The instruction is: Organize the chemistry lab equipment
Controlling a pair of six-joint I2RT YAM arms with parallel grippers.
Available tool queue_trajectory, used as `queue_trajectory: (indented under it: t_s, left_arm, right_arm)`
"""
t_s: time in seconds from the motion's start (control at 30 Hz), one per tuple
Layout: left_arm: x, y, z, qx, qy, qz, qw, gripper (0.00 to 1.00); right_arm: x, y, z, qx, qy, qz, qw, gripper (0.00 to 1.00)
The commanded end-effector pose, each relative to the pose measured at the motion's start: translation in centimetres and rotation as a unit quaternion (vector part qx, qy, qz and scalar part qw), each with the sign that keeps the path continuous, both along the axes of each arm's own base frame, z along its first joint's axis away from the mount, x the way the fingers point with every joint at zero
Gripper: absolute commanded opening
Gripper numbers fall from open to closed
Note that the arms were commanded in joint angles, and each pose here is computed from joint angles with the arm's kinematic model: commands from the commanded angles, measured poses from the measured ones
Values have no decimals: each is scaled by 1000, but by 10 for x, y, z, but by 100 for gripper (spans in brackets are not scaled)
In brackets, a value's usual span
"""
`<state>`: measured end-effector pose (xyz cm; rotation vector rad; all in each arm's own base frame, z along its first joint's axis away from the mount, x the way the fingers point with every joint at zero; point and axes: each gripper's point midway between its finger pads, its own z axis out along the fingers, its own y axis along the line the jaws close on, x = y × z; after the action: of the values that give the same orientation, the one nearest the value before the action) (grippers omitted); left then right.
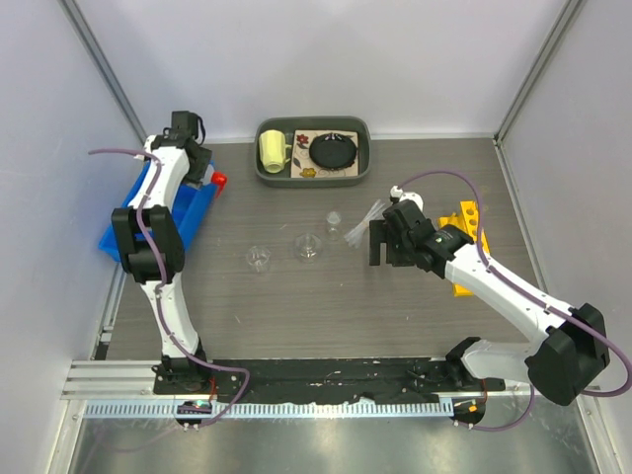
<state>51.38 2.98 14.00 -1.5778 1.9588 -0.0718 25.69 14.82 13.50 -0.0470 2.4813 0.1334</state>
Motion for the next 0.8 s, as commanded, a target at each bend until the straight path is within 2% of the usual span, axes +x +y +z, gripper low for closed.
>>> queue_trajectory:
  t_s: [0.0, 0.23, 0.3, 0.43, 0.47, 0.5, 0.6, 0.77]
  left_arm:
    - [37, 8, 29, -4, -90, 30, 995, 34]
    - [28, 12, 26, -20, -94, 40, 995, 32]
    - [27, 14, 28, -26, -111, 42, 993, 31]
    - [4, 23, 15, -37, -103, 40, 993, 30]
    - [2, 23, 28, -35, -122, 38, 991, 30]
    - [-5, 25, 22, -30, -115, 35, 992, 30]
    - [-11, 29, 38, -17, -130, 27, 991, 30]
    - [-4, 29, 60, -8, -188, 9, 982, 31]
  right_arm:
    - [8, 7, 6, 5, -18, 14, 1000, 95]
    - [8, 12, 0, 9, -9, 23, 1000, 95]
    - [8, 12, 1, 9, -10, 24, 1000, 96]
    - [7, 13, 4, 13, -13, 26, 999, 95]
    - [6, 12, 4, 14, -13, 25, 1000, 96]
    - [6, 13, 5, 16, -15, 26, 999, 95]
    - [4, 13, 8, 18, -17, 27, 999, 96]
    - [4, 13, 13, 19, -23, 27, 999, 96]
